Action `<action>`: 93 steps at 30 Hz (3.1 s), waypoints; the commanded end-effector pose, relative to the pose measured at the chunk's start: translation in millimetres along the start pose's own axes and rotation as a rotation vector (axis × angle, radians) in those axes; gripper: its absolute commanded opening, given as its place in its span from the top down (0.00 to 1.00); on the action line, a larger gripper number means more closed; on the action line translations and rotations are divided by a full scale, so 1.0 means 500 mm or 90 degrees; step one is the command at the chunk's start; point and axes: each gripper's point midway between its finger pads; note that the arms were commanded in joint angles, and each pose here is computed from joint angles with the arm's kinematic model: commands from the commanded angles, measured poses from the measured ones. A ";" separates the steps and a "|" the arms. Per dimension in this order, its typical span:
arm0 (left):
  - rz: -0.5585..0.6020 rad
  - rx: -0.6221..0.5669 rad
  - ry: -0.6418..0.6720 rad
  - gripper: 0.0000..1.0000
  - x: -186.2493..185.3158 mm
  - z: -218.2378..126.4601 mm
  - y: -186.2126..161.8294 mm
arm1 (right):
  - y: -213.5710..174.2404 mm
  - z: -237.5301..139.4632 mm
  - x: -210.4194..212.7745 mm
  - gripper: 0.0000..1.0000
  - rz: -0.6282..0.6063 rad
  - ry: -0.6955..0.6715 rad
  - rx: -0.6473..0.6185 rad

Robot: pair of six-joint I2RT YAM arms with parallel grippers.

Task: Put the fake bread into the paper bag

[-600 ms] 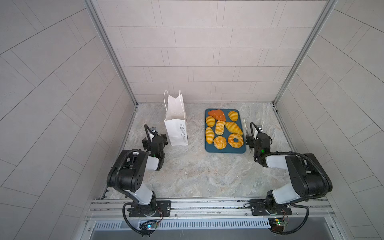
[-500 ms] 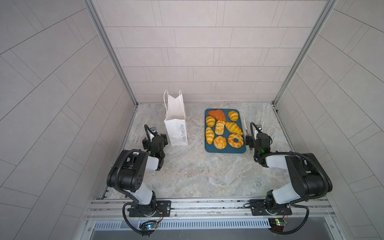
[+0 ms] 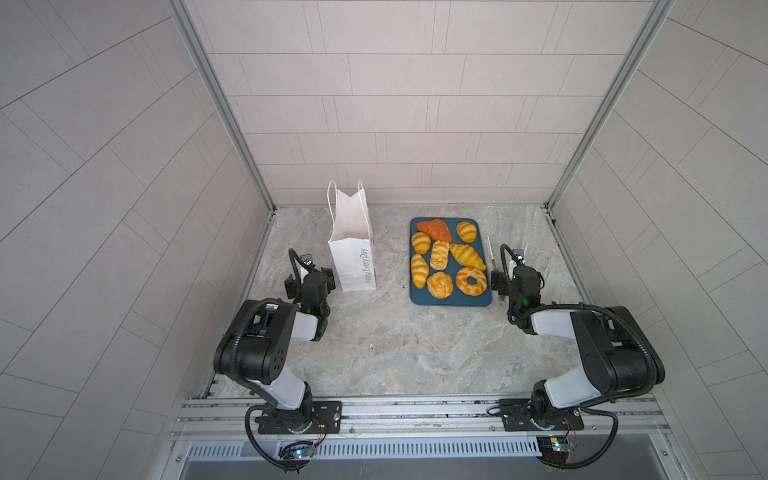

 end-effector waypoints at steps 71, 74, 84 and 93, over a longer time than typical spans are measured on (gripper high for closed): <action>-0.069 0.126 -0.244 0.49 -0.061 -0.149 0.445 | 0.035 -0.129 0.028 0.30 0.021 -0.012 0.304; -0.064 0.142 -0.251 0.51 -0.073 -0.140 0.439 | 0.034 -0.131 0.023 0.29 0.018 -0.017 0.304; -0.070 0.179 -0.253 0.54 -0.096 -0.112 0.418 | 0.035 -0.134 0.019 0.29 0.015 -0.022 0.305; -0.125 0.185 -0.282 0.74 -0.118 -0.111 0.428 | 0.034 -0.133 0.016 0.28 0.013 -0.028 0.305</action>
Point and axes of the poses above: each gripper's point midway between its finger pads, its own z axis out along the fingers, its own x axis along the line the jaws close on, y = z × x, and after that the axes turned 9 degrees about z, right-handed
